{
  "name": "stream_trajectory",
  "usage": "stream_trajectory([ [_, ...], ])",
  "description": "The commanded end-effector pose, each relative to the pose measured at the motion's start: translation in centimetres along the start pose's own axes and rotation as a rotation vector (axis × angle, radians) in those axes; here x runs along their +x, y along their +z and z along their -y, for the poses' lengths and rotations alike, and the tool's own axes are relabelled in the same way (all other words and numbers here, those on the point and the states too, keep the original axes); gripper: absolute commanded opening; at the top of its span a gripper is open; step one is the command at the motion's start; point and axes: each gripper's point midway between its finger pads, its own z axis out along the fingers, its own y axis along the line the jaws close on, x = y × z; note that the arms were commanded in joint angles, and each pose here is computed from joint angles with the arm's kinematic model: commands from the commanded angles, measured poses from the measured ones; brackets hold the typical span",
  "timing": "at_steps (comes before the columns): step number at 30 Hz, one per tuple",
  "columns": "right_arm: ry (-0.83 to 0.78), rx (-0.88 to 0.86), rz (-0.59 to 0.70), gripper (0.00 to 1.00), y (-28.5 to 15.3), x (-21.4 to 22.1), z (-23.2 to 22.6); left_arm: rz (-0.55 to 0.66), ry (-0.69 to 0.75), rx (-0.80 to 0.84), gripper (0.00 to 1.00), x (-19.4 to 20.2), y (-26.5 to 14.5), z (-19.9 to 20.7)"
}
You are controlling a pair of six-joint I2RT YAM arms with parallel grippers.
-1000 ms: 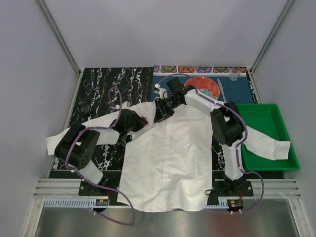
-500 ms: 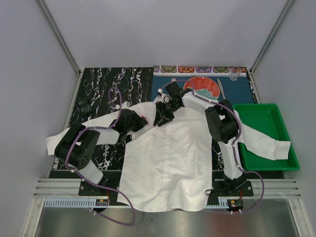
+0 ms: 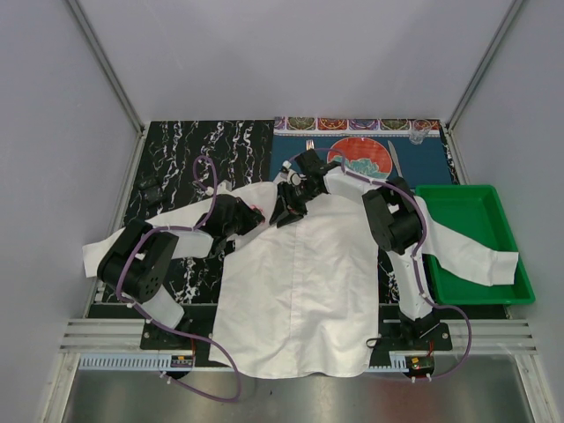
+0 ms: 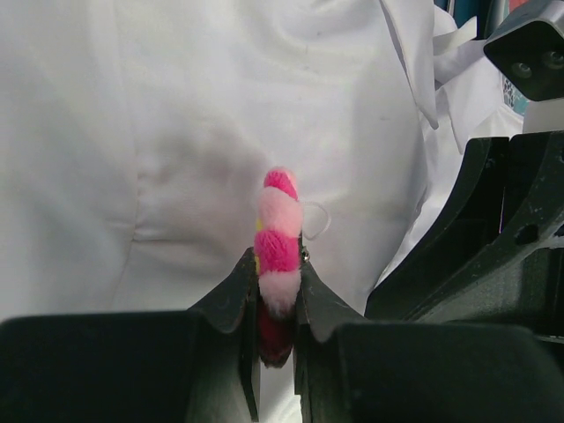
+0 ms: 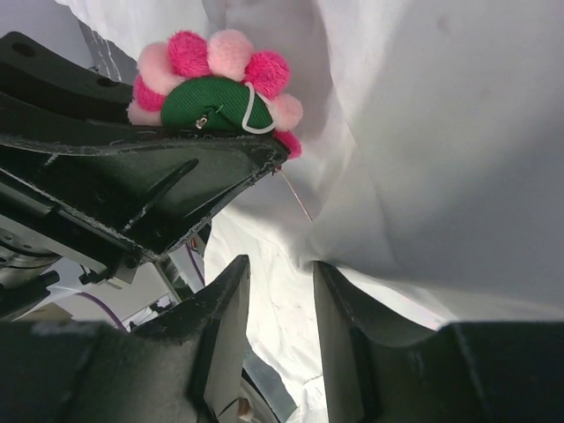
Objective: Pin the brooch onto the clothing
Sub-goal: Pin the brooch to the clothes.
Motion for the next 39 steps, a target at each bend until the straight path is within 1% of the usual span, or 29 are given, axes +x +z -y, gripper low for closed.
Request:
stream_trajectory([
  [1,0.024,-0.048,0.000,0.41,0.0,-0.3,-0.4,0.039,-0.018,0.078,0.00,-1.3,0.0,2.0],
  [7,0.046,-0.046,-0.006,0.40,-0.3,0.1,0.7,0.042,-0.022,0.066,0.00,-1.3,0.0,1.8],
  [10,0.049,-0.044,0.002,0.44,-1.0,0.2,1.3,0.044,-0.021,0.067,0.00,-1.4,0.0,1.8],
  [13,0.038,-0.054,0.011,0.43,-1.7,0.2,0.9,0.042,-0.017,0.066,0.00,-1.3,0.0,1.7],
  [16,0.035,-0.065,0.021,0.38,-1.6,0.0,0.7,0.042,-0.016,0.068,0.00,-1.3,0.1,1.7],
  [17,0.044,-0.065,0.023,0.33,-1.5,-0.1,0.7,0.041,-0.017,0.068,0.00,-1.3,0.1,1.7],
  [21,0.055,-0.105,0.026,0.29,-1.2,-0.6,0.2,0.039,-0.014,0.068,0.00,-1.3,0.1,1.8],
  [24,0.047,-0.131,0.041,0.30,-1.2,-1.0,-0.4,0.039,-0.017,0.070,0.00,-1.2,0.0,1.8],
  [31,0.079,-0.115,0.020,0.31,-0.4,-0.6,0.8,0.035,-0.023,0.078,0.00,-1.3,0.1,2.1],
  [34,0.082,-0.109,0.011,0.37,-0.2,-0.4,1.1,0.034,-0.027,0.081,0.00,-1.2,0.1,2.1],
  [39,0.088,-0.112,0.000,0.37,0.0,-0.2,1.3,0.033,-0.032,0.076,0.00,-1.2,0.1,2.0],
])
